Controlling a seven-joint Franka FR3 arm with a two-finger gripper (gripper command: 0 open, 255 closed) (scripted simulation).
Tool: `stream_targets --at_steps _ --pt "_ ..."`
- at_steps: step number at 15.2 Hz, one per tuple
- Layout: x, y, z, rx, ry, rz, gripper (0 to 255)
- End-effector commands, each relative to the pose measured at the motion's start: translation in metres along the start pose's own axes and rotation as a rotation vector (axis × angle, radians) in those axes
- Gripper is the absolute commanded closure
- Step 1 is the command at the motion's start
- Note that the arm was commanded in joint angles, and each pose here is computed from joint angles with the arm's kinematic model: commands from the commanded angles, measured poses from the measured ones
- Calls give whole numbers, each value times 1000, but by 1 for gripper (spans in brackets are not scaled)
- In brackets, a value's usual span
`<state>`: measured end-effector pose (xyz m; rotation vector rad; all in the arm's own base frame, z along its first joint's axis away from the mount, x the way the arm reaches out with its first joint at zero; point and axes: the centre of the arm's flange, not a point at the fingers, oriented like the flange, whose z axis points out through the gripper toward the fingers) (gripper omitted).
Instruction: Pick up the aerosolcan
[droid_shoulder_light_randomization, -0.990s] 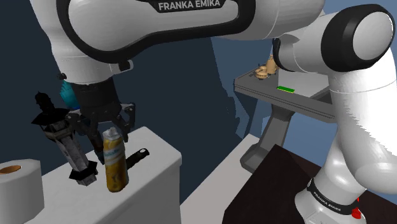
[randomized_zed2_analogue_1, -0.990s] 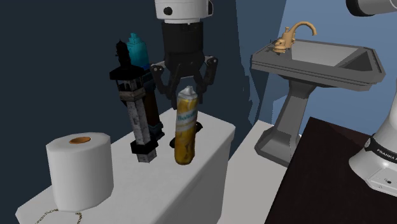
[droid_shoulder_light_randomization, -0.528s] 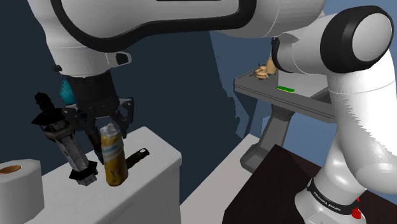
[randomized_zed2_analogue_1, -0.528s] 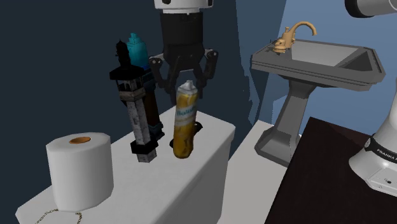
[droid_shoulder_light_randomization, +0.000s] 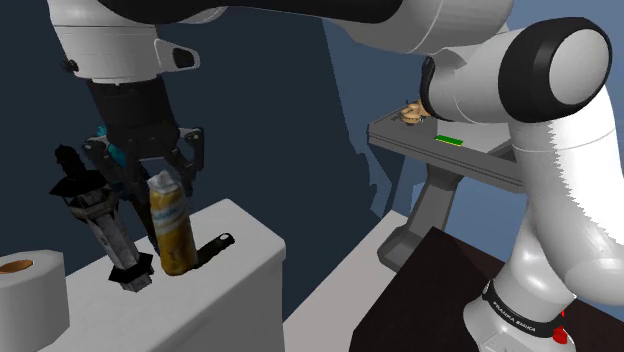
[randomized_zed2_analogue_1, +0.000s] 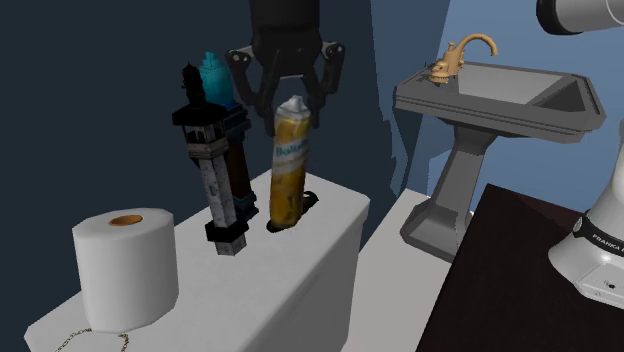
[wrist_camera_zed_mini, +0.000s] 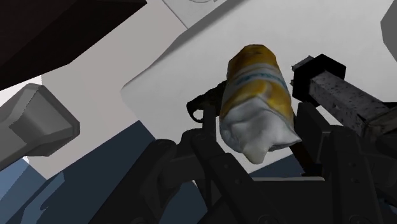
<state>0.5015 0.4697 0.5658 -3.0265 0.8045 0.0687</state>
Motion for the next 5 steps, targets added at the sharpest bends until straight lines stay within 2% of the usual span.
stream_targets --at_steps 1,5 --pt "0 1 -11 0 0 0 255" --pt "0 1 -22 0 0 0 255"
